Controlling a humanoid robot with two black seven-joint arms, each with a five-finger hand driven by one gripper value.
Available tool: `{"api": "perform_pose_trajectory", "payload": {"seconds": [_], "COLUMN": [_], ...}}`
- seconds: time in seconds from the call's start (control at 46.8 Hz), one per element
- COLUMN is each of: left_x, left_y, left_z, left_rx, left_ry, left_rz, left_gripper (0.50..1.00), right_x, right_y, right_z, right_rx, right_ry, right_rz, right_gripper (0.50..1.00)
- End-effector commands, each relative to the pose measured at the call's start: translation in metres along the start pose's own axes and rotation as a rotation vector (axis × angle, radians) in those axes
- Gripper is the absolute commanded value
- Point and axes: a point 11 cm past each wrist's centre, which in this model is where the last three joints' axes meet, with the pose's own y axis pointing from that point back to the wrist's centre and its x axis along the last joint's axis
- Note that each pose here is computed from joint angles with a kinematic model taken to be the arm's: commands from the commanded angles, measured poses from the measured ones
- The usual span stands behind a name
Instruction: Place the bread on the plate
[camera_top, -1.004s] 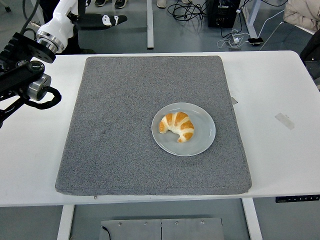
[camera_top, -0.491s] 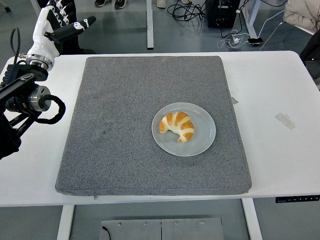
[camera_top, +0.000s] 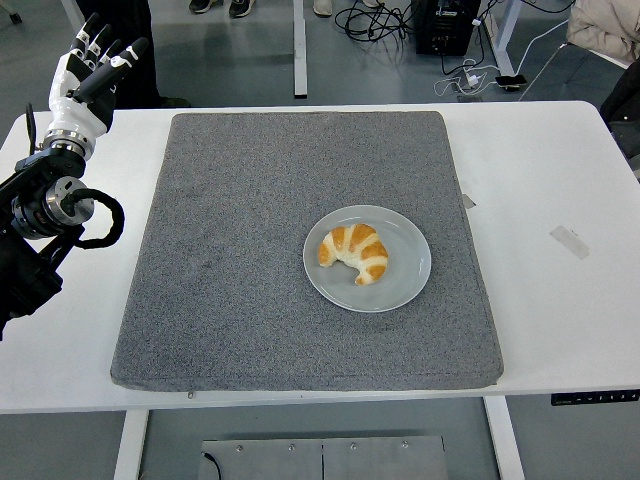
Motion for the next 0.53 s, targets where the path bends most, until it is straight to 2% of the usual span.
{"api": "perform_pose_trajectory", "payload": {"seconds": [0.0,0.171,0.342,0.513], "left_x": [0.005,-0.004,-0.014,-0.010], "left_y": [-0.001,-0.003,-0.001,-0.001], "left_z": [0.003,-0.001,-0.017,-0.023], "left_rx": [-0.007,-0.006,0.018,0.022], "left_ry": [0.023,0.082,0.144,0.183], "left_rz": [0.000,-0.031,-0.028,0.004], "left_gripper": [0.971,0.971,0.972,0.971], "right_x": [0.000,0.001,0.001,0.001], "right_y": [0.000,0.000,0.000,0.000], "right_z": [0.000,0.000,0.001,0.001], "right_rx": [0.000,0.000,-0.002,-0.002], "right_ry": [-0.001,0.003,0.004,0.004], "right_rz": [0.001,0.002,0.003,0.003], "right_gripper": [1.000,1.000,1.000,1.000]}}
